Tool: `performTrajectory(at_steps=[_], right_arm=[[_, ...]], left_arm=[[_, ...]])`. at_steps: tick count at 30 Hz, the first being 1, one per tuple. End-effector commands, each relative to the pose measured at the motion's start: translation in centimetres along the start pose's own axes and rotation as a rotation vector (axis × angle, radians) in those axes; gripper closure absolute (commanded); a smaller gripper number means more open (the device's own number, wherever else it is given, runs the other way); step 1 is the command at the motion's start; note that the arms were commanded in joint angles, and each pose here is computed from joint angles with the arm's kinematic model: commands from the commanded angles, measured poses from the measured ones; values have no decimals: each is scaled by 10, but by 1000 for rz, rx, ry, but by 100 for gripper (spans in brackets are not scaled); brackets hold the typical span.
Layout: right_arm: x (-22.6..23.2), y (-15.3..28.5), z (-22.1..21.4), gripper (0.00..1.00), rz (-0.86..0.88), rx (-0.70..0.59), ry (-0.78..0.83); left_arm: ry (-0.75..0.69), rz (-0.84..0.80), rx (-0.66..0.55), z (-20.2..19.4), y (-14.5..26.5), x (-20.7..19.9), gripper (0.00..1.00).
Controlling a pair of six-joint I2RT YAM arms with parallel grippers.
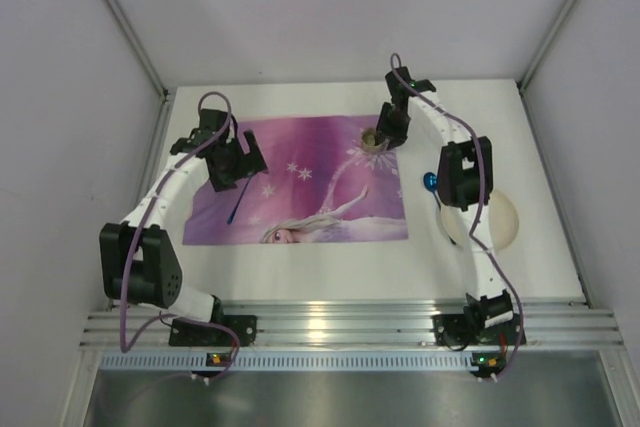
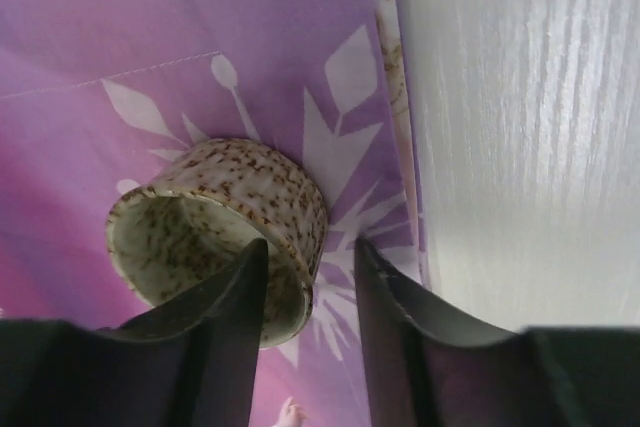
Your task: Set the dinner table for one person
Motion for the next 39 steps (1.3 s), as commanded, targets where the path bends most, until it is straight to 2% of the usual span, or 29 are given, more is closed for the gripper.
performTrajectory(at_steps=[1,2,3,7,12,14,15,19,22,27,31,34,37,39], right_arm=[[20,24,-1,56,82,-35,20],[22,26,0,48,94,-37,21],[23,30,0,35,99,-47,23],[22,75,11,9,136,-135,28],[-20,126,24,4,108,-233,3],[-45,133,11,3,73,-213,10],[-56,144,11,4,52,-251,25],[-106,116,-16,6,-90,-145,36],[-126,100,-30,7,-122,-84,24],[-143,77,-42,11,-133,1,7],[-148,69,-45,16,-157,21,8],[-154,62,-51,25,-174,43,13],[-160,57,-58,41,-192,63,17],[-163,54,-61,47,-195,65,20]], left_arm=[[-24,11,-40,0,18,1,2],[-26,10,-43,0,21,1,2],[-28,10,-46,0,22,1,2],[-40,1,-50,-1,25,1,2],[-45,-21,-54,-5,22,1,2],[-45,-34,-49,-8,19,1,2],[-43,-37,-45,-10,17,1,2],[-39,-65,-34,-16,13,0,2],[-41,-75,-32,-18,11,0,2],[-39,-77,-29,-23,12,1,2],[-42,-62,-32,-27,13,4,2],[-37,-54,-29,-31,13,5,2],[-30,-51,-30,-35,11,6,2],[-30,-49,-27,-36,10,7,2]])
Point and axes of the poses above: each gripper's point midway between its finger pads, its own y axis back along the fingers, its own x axis along the line the jaws close on, z = x × y, the point moved 10 cm from there along y, back along the fingers, and after that the axes turned 15 degrees about -y, right-handed, at the moved point
